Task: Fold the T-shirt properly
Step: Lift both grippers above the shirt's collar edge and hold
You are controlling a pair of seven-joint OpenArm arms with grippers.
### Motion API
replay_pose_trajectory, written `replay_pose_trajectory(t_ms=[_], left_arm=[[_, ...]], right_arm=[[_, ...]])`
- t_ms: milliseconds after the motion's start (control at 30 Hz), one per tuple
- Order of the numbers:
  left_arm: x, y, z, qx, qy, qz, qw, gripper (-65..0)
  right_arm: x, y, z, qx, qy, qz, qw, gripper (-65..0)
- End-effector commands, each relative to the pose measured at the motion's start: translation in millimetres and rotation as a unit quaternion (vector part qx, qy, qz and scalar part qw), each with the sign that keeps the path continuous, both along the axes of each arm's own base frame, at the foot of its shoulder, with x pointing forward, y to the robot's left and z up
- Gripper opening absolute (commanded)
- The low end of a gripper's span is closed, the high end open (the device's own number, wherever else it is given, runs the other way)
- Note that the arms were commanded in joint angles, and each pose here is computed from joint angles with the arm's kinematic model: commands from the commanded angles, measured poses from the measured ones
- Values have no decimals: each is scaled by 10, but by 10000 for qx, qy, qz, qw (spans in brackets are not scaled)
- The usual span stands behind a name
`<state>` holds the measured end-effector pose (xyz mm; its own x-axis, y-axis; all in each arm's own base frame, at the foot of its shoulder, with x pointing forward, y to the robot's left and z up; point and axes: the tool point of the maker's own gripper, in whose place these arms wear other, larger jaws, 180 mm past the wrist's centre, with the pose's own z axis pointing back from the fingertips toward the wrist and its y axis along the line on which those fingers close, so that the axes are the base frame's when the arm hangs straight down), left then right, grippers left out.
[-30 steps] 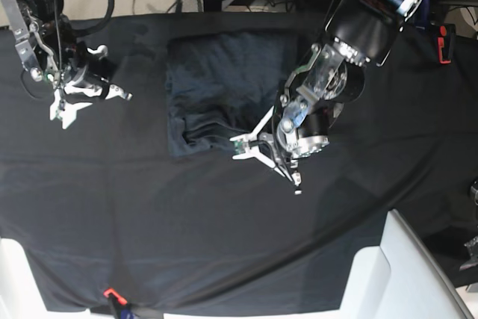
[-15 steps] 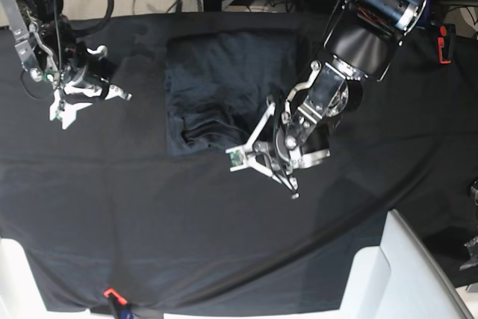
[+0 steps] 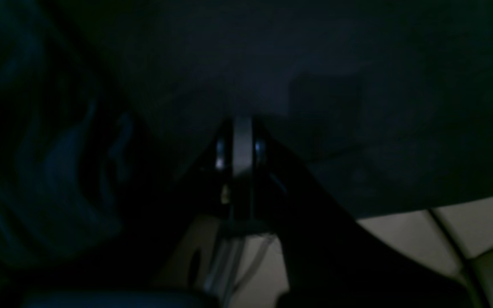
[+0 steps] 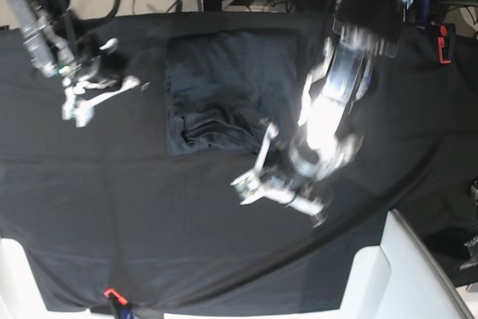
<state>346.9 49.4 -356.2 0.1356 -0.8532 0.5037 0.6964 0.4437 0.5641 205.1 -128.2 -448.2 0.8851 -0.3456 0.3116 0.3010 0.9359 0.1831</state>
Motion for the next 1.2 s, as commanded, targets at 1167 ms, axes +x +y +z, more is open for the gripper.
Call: replay_pose_trajectory(t_ms=[1167], left_arm=[[-1710, 156, -843, -99, 1535, 303, 9876, -650]], right_arm=[[-275, 1079, 64, 192, -375, 1921, 9805, -648]])
